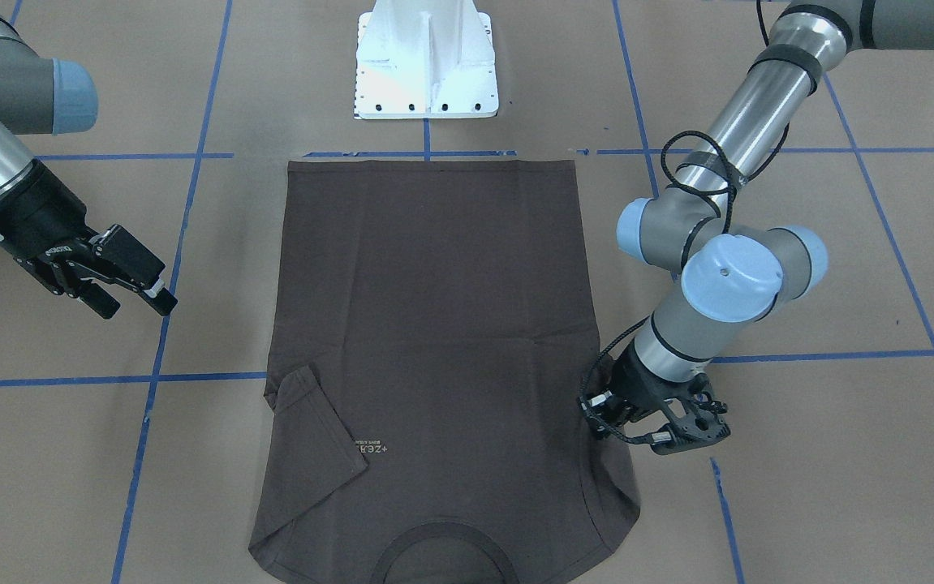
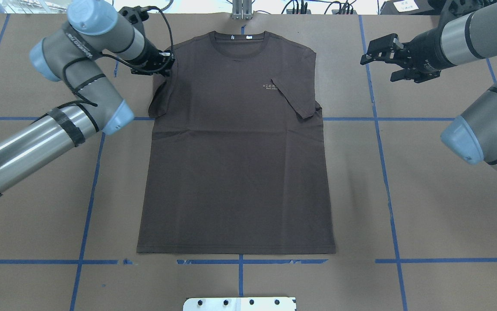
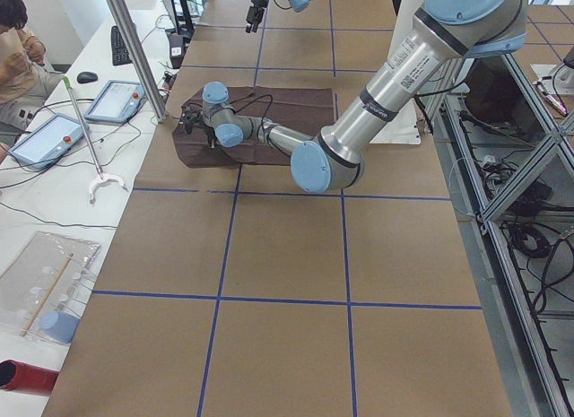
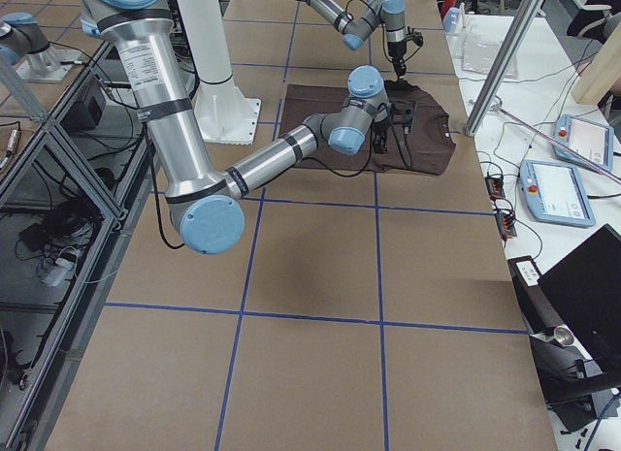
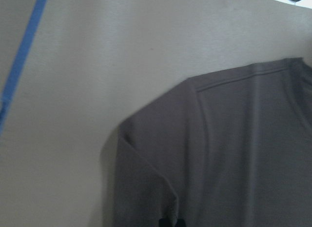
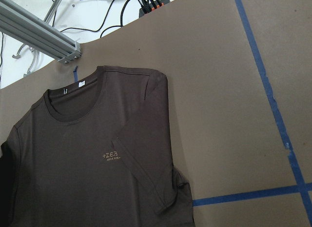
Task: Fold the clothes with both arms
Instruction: 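Move the right gripper down toward the hem corner nearest the robot, then move the left gripper down to the other hem corner beside the right gripper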
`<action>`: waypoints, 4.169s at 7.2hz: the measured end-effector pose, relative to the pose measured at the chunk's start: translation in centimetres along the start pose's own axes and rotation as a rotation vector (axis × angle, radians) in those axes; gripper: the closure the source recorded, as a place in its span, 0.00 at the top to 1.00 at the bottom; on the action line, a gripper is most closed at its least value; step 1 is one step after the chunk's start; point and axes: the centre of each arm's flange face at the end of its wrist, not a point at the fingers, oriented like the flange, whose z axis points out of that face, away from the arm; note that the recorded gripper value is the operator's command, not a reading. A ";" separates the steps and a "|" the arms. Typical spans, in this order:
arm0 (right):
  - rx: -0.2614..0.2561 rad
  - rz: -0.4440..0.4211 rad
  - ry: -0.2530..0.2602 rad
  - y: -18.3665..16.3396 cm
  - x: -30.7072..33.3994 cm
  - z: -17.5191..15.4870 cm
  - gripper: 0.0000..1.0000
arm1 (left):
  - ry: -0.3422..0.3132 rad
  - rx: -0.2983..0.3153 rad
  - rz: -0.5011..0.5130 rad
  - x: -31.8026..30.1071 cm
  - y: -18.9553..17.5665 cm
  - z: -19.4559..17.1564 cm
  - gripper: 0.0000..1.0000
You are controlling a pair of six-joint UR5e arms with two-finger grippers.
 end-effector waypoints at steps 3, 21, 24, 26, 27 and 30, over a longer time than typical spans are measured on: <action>-0.010 0.002 0.013 0.3 0.7 0.7 1.00 | -0.016 0.042 -0.039 4.0 3.4 3.2 0.66; 0.180 0.334 0.382 45.7 -4.7 10.3 0.85 | 0.259 0.000 -0.035 3.1 17.3 -9.6 0.73; 0.205 0.316 0.433 45.2 -2.3 11.5 0.81 | 0.254 -0.001 -0.038 2.5 17.5 -9.5 0.73; 0.223 0.312 0.453 44.5 -1.3 12.1 0.75 | 0.254 -0.002 -0.038 2.5 17.5 -9.4 0.73; 0.231 0.308 0.462 44.2 -0.9 12.4 0.62 | 0.253 -0.003 -0.038 2.4 17.5 -9.4 0.73; 0.237 0.306 0.480 43.8 -0.2 12.9 0.00 | 0.254 -0.003 -0.037 2.5 17.5 -9.3 0.73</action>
